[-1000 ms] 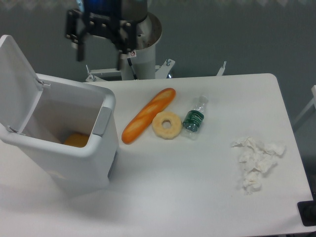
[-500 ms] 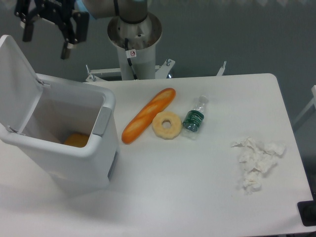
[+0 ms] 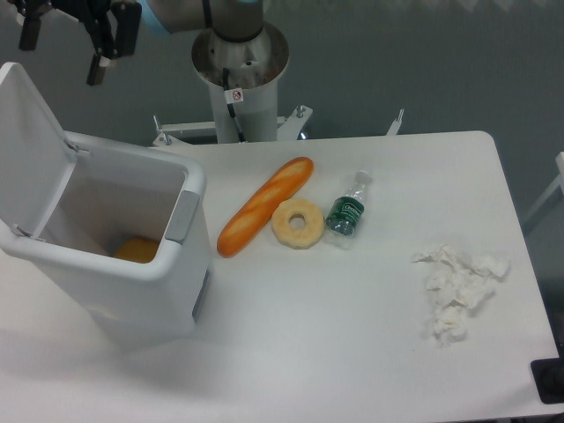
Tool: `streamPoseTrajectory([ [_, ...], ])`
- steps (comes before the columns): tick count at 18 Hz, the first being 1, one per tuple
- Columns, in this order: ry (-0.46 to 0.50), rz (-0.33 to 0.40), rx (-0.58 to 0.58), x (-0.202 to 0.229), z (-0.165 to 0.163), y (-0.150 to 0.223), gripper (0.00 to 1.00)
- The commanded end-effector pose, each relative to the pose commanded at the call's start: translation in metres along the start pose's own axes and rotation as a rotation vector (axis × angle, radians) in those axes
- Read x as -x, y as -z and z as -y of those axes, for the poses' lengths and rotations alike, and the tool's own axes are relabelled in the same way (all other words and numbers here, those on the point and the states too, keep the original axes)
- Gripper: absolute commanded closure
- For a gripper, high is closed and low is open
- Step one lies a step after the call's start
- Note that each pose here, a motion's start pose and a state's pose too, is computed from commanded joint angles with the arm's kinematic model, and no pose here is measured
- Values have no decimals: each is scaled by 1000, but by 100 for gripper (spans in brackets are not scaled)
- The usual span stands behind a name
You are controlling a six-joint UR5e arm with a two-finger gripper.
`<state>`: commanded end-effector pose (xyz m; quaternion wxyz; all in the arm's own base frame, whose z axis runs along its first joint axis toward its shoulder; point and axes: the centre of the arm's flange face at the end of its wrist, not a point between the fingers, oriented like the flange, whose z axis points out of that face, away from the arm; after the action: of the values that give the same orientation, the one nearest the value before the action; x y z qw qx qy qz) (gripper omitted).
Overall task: Close the trash can
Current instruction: 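Position the gripper behind the raised white lid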
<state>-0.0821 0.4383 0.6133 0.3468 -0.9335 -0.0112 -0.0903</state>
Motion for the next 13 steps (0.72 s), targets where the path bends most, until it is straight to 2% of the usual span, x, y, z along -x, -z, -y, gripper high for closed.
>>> streamPoseTrajectory([
  [13,27,-32,4,2,9,-14,0],
])
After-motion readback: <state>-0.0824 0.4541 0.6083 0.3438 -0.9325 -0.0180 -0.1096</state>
